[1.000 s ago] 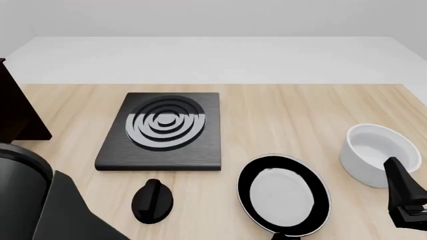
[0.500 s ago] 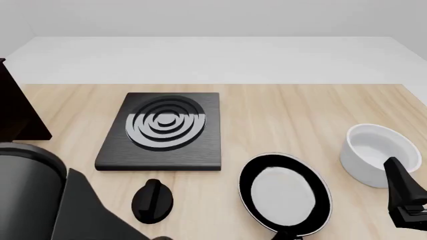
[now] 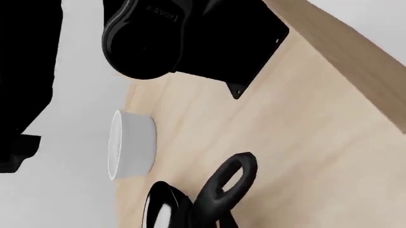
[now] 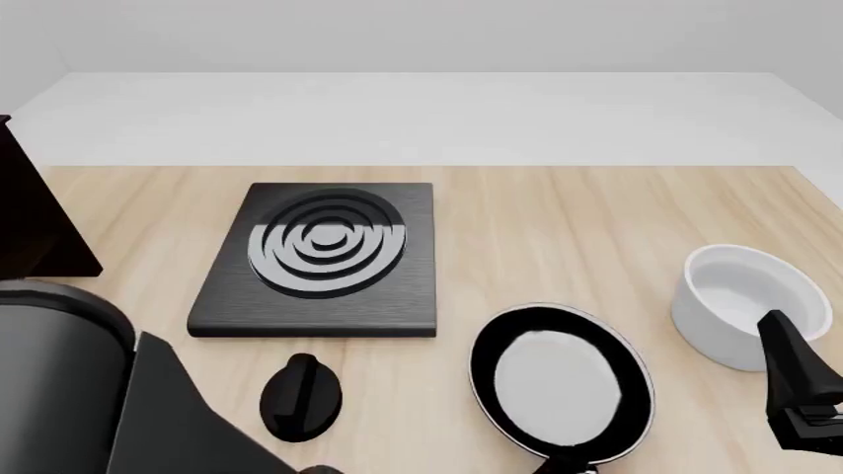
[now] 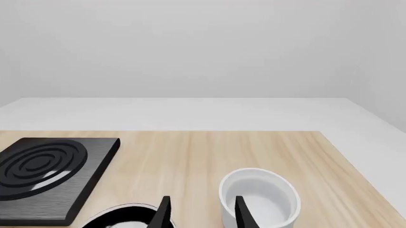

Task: Put the frying pan under the cabinet shelf.

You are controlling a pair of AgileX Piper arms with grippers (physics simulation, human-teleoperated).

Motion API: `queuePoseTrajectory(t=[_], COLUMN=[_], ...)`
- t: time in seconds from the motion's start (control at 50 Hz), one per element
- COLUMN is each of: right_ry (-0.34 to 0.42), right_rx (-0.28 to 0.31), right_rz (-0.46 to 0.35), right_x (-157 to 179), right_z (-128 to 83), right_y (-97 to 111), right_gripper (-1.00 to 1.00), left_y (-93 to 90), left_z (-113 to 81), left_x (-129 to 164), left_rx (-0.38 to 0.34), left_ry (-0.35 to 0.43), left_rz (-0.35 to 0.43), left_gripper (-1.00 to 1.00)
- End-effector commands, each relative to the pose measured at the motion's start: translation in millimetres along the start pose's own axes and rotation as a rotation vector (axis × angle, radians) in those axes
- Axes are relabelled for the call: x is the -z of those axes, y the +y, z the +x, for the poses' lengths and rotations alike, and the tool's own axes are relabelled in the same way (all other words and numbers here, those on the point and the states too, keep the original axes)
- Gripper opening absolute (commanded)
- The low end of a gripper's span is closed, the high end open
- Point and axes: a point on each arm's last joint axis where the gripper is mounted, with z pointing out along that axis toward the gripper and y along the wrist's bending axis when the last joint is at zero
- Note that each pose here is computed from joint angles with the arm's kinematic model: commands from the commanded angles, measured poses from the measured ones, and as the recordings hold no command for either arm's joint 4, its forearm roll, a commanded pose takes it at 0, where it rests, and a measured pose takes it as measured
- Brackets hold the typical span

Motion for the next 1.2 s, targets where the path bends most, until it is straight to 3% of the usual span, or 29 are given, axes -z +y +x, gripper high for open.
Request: queuePoseTrajectory(t=[0.02, 0.16, 0.56, 0.66, 0.72, 0.94, 1.02, 1.06, 1.2], right_ry=[0.000, 0.000, 0.000, 0.000, 0.000, 0.001, 0.000, 0.000, 0.000], right_rx=[0.000, 0.000, 0.000, 0.000, 0.000, 0.000, 0.000, 0.000, 0.000], right_rz=[0.000, 0.000, 0.000, 0.000, 0.000, 0.000, 0.000, 0.000, 0.000], right_x=[0.0, 0.0, 0.0, 0.0, -0.1, -0.1, 0.0, 0.0, 0.0], right_z=[0.0, 0.0, 0.0, 0.0, 0.0, 0.0, 0.0, 0.0, 0.0], right_y=[0.0, 0.0, 0.0, 0.0, 0.0, 0.0, 0.0, 0.0, 0.0], right_gripper=[1.00, 1.00, 1.00, 1.00, 1.00, 1.00, 1.00, 1.00, 1.00], left_y=[-11.1, 9.4, 33.4, 50.8, 74.3, 109.9, 128.0, 130.1, 135.9], left_z=[27.0, 17.7, 10.7, 9.6, 18.1, 42.3, 55.3, 64.5, 63.9], left_x=[8.9, 19.0, 40.3, 41.5, 34.4, 29.3, 31.7, 32.4, 47.5], left_rx=[-0.501, -0.512, -0.538, -0.529, -0.488, -0.430, -0.372, -0.378, -0.348], left_ry=[0.093, 0.085, 0.089, 0.100, 0.135, 0.210, 0.247, 0.271, 0.277], left_rz=[0.102, 0.044, -0.014, -0.044, -0.089, -0.162, -0.194, -0.195, -0.232], left_gripper=[-1.00, -1.00, -1.00, -1.00, -1.00, -1.00, -1.00, -1.00, -1.00])
